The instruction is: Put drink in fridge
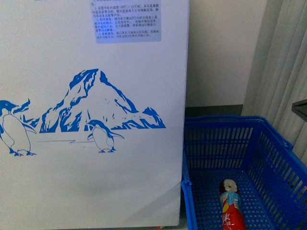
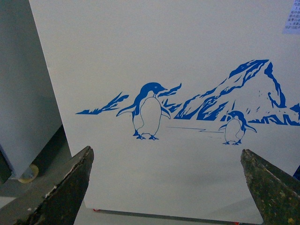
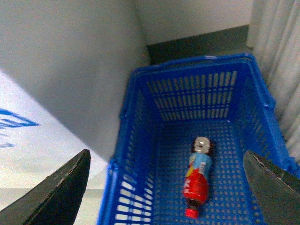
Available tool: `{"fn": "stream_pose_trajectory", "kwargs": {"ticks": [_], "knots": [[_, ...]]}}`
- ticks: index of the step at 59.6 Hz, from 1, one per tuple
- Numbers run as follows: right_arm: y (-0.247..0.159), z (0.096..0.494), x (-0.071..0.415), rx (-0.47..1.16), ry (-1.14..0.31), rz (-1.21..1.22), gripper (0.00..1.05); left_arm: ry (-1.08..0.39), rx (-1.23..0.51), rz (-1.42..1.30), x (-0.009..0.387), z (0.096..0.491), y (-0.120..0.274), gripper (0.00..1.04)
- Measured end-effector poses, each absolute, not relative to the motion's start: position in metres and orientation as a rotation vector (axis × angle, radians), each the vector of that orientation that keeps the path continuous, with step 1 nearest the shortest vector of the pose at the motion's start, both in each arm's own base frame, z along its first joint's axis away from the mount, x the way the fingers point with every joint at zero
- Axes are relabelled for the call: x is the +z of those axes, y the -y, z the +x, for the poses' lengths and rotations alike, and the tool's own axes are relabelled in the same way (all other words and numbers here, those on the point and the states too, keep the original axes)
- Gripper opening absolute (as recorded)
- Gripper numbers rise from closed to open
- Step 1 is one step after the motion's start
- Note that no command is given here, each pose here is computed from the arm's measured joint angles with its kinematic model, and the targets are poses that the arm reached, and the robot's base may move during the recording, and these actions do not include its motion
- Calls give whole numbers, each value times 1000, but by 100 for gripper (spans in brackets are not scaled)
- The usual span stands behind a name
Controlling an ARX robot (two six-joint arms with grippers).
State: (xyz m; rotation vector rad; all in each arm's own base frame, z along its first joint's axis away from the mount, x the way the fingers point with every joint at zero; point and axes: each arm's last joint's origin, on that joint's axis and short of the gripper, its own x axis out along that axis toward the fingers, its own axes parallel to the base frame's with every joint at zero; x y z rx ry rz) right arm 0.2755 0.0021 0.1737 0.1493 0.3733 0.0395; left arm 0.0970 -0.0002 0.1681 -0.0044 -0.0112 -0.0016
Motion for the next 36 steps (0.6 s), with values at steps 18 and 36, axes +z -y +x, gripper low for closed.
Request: {"fn": "stream_pose_trajectory", "kwargs": {"ticks": [18, 36], "knots": [[-8, 351, 107, 54, -558, 32, 97, 11, -2, -4, 168, 97, 0, 97], [-6, 403, 2, -11, -795, 55, 97, 11, -2, -4, 168, 97, 0, 97]]}}
